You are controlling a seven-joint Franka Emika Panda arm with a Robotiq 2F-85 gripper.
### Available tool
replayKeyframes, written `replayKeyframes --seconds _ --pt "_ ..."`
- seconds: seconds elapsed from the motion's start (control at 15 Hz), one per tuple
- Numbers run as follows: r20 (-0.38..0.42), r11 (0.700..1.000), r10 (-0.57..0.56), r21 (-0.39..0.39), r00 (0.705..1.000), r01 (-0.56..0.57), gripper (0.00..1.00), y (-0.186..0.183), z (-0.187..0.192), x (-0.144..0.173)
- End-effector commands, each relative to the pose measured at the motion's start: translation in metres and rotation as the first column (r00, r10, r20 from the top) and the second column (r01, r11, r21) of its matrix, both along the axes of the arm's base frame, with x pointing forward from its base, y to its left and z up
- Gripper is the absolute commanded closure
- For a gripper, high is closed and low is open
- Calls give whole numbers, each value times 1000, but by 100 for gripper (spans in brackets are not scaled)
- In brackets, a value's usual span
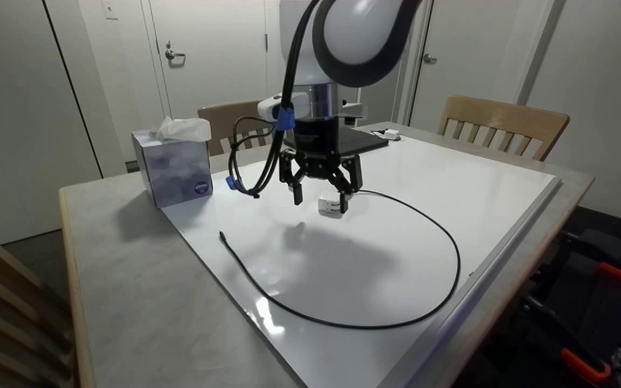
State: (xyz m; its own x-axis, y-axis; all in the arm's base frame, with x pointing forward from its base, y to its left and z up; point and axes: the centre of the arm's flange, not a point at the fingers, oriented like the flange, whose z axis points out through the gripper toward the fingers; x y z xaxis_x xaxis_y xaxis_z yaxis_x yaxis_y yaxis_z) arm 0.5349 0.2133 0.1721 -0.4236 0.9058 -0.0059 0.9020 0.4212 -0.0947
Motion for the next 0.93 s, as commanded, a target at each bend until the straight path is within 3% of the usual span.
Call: replayKeyframes --seconds 0.0,0.27,0.33,0.6,0.87 --pt "14 1000 20 -3 1000 -20 0 -18 6 -30" --pt "32 997 75 -17 997 -74 0 -15 0 -43" --pt "3 999 35 -19 999 -34 0 -10 -4 -27" --pt "6 998 44 -45 999 -44 0 -3 -7 -27" --pt "101 992 123 -32 987 -120 0 -7 -4 -6"
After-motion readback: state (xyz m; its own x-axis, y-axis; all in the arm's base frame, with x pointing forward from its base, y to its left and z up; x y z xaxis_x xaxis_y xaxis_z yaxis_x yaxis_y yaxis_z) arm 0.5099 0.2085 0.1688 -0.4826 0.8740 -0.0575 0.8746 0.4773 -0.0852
